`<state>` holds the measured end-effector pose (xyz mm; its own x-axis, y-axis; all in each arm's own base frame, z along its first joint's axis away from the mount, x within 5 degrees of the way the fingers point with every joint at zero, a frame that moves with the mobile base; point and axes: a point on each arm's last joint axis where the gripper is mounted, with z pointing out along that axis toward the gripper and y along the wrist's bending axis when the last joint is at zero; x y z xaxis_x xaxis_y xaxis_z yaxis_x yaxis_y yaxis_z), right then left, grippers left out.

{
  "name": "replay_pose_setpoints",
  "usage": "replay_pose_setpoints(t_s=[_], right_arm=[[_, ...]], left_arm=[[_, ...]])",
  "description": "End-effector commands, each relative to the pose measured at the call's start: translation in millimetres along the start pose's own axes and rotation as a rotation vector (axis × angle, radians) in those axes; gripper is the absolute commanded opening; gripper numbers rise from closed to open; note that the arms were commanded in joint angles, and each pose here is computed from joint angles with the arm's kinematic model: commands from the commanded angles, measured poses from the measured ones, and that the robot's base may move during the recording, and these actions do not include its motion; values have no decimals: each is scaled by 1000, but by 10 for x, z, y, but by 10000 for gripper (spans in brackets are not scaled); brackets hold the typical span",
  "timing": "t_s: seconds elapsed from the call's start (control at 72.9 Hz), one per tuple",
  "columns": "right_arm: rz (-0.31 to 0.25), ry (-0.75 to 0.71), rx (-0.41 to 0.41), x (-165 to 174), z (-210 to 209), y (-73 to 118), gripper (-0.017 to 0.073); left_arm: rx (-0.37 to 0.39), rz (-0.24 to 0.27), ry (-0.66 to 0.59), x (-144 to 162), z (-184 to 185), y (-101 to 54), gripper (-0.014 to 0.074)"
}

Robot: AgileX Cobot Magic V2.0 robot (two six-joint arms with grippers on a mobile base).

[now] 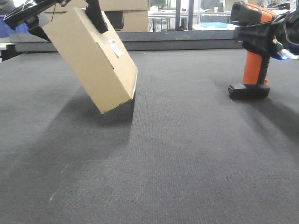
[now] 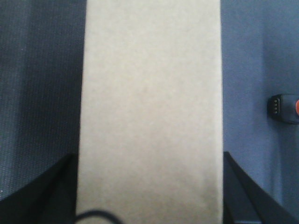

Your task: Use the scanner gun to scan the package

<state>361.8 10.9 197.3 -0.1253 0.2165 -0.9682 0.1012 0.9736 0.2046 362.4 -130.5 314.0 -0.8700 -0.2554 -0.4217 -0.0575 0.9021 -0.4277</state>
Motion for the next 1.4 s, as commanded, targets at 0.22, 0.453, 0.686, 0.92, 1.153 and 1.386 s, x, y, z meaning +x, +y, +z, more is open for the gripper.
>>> replay_pose_setpoints(t_s=[0.22, 0.453, 0.686, 0.92, 1.153, 1.386], right_arm=[[5, -71, -10, -95, -5, 7, 337], [5, -38, -7, -65, -3, 5, 449], [3, 23, -5, -25, -11, 6, 540], [-21, 10, -29, -75, -117, 22, 552], [-40, 31, -31, 34, -429, -40, 552], [-75, 12, -67, 44, -804, -66, 552]], left_arm=[[23, 4, -30, -17, -57, -51, -111], [23, 4, -30, -17, -57, -51, -111], [23, 4, -30, -17, -57, -51, -111], [21, 6, -31, -18, -57, -50, -111], [5, 21, -48, -39, -69, -25, -111], [-66, 63, -117, -134, -255, 116, -111]])
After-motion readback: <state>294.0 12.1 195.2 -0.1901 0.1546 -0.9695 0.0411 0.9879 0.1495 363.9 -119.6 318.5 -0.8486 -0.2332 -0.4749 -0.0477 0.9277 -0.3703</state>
